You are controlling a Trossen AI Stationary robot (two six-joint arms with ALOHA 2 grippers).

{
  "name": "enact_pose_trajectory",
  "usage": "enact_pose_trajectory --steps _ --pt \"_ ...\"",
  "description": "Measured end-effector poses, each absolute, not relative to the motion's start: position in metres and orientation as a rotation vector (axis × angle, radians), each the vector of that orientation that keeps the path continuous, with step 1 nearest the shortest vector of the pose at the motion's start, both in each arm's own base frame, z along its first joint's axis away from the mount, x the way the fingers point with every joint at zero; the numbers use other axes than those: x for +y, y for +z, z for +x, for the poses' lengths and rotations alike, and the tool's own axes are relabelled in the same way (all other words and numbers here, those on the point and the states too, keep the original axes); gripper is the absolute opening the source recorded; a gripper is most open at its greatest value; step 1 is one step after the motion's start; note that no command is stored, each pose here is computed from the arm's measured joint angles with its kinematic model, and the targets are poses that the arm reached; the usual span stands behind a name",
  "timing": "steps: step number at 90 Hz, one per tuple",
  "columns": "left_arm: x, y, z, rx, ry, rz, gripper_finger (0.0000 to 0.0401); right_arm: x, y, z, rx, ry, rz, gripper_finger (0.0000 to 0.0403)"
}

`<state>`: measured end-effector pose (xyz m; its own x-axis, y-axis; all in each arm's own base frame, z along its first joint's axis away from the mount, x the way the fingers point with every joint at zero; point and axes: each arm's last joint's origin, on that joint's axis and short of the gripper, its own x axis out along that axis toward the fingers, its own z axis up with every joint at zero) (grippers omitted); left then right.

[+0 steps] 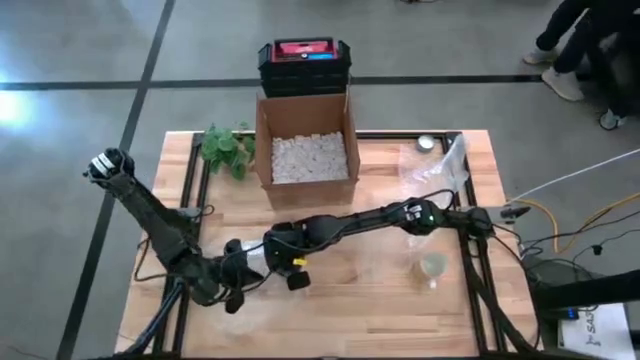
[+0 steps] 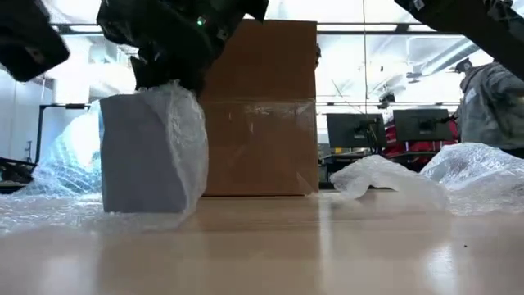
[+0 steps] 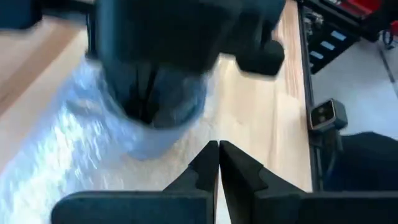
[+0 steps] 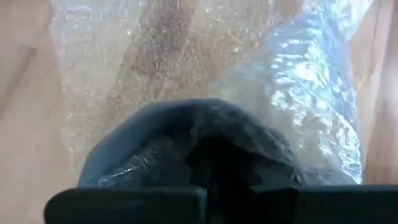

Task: Wrap mug
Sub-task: Wrap the blue mug using the left bubble wrap

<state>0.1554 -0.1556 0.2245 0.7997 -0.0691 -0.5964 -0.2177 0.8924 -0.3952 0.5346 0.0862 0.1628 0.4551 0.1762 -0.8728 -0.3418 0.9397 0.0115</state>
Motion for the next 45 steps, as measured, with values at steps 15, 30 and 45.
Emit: enact_pose_trajectory --steps 15,30,45 --pt "-0.156 0.226 0.147 0.769 0.128 -0.435 0.0000 0.088 0.163 0.534 1.047 0.338 -0.202 0.0002" --pt "-0.166 0.252 0.152 0.873 0.199 -0.285 0.0000 0.087 0.180 0.533 1.007 0.339 -0.207 0.0002" --pt "-0.184 0.252 0.156 1.036 0.240 -0.205 0.0000 0.087 0.197 0.530 0.979 0.338 -0.210 0.0002"
